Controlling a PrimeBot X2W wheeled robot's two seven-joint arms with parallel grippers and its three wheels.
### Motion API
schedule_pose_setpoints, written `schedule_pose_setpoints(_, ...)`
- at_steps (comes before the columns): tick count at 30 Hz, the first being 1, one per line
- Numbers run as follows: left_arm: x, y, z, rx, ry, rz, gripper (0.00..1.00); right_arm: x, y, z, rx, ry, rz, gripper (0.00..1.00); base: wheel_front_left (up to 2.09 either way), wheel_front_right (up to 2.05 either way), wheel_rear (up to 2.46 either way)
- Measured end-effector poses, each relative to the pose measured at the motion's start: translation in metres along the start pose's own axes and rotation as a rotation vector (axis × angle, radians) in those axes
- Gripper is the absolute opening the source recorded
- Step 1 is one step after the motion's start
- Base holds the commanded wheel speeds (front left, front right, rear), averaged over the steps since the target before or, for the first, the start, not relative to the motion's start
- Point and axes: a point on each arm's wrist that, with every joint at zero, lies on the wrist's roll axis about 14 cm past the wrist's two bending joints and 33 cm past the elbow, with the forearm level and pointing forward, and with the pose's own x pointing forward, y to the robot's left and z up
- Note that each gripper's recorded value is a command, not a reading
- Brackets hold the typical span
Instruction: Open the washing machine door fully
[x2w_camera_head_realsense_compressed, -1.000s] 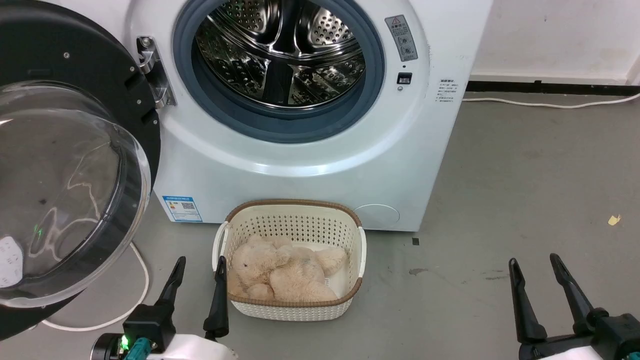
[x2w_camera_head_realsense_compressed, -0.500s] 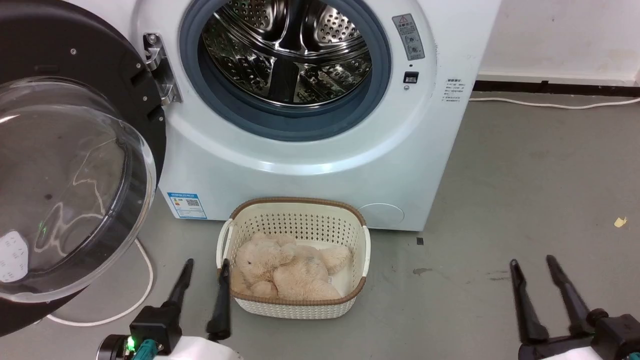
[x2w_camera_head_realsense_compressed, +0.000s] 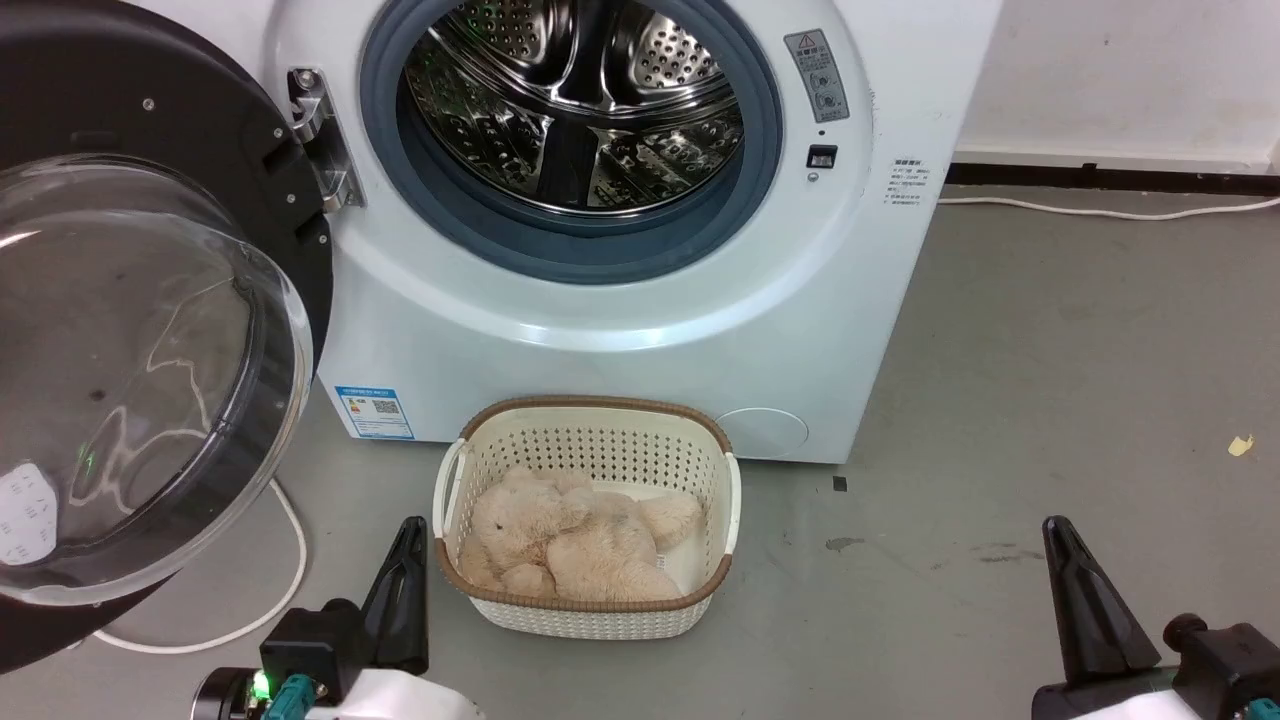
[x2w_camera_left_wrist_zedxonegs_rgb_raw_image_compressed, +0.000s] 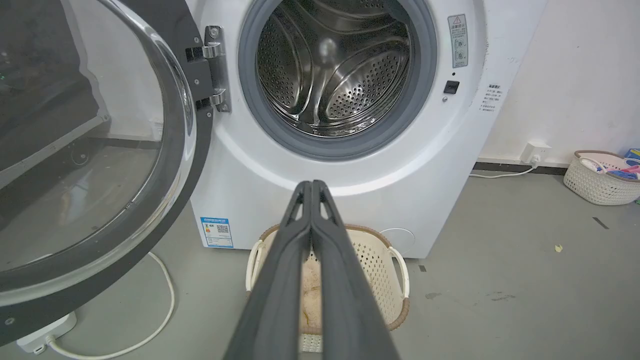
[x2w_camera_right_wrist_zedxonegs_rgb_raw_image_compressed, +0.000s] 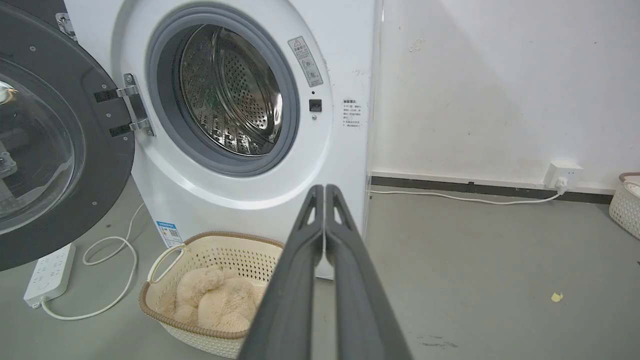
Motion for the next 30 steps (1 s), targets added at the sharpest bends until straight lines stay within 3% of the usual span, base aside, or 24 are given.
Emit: schedule_pose_setpoints(30,0.0028,0.0030,0.0031,0.030,0.012,0.005,0.00,0.0031,0.0058,-0.0037,-0.022,0.048,0.020,0.00,0.00,0.00,0.00)
